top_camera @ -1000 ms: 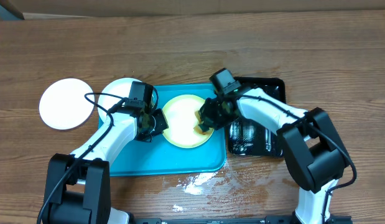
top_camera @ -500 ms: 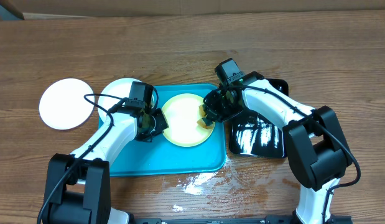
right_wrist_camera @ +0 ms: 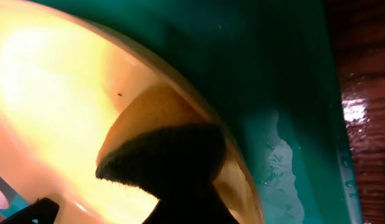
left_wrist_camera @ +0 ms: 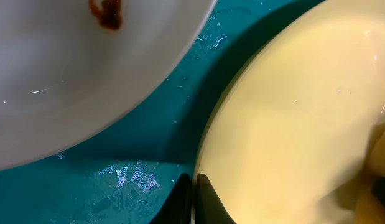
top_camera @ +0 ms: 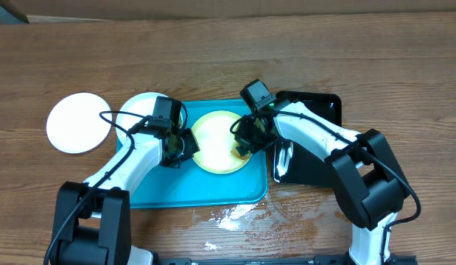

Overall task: Clean dirty plates on tray and stack at the side
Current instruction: 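Scrub the yellow plate with the sponge while the left gripper holds it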

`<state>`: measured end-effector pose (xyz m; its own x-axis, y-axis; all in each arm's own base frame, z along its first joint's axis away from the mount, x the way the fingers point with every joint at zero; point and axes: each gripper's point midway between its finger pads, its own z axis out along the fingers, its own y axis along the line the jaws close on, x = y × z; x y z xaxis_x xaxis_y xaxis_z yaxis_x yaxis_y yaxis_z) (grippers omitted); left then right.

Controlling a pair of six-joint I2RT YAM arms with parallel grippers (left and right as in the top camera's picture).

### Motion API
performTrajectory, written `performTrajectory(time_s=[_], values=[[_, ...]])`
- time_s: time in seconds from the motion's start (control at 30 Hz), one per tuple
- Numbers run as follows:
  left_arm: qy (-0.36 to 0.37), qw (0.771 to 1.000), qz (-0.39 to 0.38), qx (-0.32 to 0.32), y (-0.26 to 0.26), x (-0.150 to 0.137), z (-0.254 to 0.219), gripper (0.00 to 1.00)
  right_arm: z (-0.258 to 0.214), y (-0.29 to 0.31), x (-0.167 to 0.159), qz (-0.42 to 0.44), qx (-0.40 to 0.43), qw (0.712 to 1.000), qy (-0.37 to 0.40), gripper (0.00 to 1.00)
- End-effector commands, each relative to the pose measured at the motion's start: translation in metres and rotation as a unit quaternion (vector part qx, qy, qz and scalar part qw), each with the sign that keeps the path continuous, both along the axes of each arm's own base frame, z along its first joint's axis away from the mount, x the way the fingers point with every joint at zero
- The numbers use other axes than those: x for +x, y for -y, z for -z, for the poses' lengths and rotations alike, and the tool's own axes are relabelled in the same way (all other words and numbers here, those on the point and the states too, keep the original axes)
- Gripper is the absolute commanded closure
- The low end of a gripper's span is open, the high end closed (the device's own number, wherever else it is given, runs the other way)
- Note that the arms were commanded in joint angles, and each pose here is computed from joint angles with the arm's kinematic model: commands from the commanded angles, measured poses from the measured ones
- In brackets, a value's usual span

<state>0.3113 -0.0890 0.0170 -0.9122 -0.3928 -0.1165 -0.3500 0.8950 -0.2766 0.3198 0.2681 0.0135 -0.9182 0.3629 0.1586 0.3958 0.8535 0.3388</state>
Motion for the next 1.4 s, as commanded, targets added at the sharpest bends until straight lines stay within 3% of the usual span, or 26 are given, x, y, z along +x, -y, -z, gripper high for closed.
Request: performTrajectory(time_s=[0.0,0.53,0.87,1.2,1.37], values=[[0.000,1.000,-0.009,0.003,-0.001,0.003,-0.001,0.96,-0.003,-0.005,-0.005,0.023,0.022,0.999,-0.021,0.96],[-0.002,1.000,-0.009,0.004,-0.001,0.003,0.000,0.96,-0.008,-0.010,-0.003,0.052,0.049,0.997,-0.042,0.96],[-0.002,1.000,-0.009,0.004,-0.001,0.003,0.000,0.96,-0.009,-0.006,-0.019,0.077,0.051,0.991,-0.098,0.96],[-0.002,1.000,-0.009,0.004,-0.001,0.003,0.000,0.96,-0.010,-0.021,-0.029,0.068,0.052,0.991,-0.101,0.96],[-0.002,1.000,-0.009,0.004,-0.001,0.003,0.000,0.96,-0.020,-0.041,-0.034,0.056,0.099,0.987,-0.116,0.96]])
